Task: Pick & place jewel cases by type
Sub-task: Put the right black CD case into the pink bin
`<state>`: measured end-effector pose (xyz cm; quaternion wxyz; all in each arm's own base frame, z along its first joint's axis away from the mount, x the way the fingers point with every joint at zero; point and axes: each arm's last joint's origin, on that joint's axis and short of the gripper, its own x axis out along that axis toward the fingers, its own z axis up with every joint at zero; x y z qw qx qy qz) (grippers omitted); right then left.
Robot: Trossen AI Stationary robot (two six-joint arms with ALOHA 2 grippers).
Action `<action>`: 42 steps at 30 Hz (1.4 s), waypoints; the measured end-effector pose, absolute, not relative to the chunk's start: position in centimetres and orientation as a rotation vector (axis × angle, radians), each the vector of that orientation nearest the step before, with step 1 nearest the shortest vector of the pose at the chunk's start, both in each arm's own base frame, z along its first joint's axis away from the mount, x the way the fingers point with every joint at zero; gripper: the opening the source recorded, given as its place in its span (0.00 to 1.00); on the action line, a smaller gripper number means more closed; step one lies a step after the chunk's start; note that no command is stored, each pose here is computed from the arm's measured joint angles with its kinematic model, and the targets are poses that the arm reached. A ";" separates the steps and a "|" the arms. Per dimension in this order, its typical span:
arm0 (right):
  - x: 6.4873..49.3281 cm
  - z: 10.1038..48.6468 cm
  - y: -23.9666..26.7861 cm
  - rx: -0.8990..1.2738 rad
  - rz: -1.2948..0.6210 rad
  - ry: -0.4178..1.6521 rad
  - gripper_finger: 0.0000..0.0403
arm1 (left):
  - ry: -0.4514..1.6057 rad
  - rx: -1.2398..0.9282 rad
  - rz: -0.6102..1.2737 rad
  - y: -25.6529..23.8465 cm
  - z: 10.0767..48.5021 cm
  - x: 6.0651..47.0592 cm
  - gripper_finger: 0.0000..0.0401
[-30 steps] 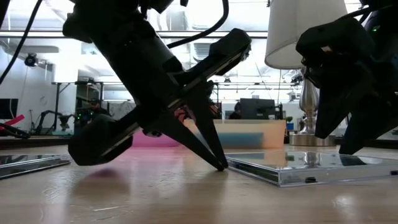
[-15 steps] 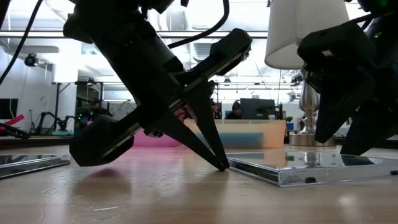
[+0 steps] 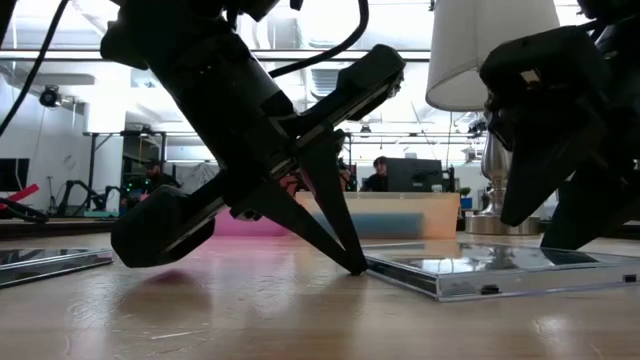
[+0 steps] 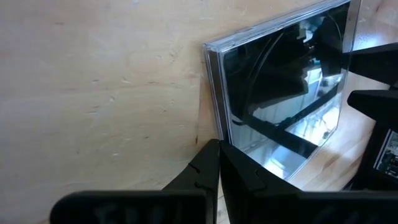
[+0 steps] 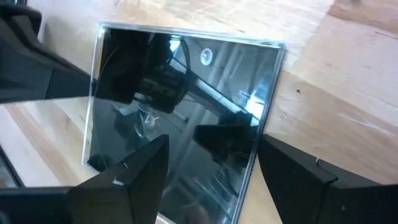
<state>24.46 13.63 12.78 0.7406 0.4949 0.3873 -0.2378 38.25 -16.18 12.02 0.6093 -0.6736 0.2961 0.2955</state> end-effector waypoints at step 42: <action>24.7 16.8 15.3 1.119 -0.388 0.842 0.58 | 0.726 -1.495 0.669 -16.0 11.9 38.1 0.00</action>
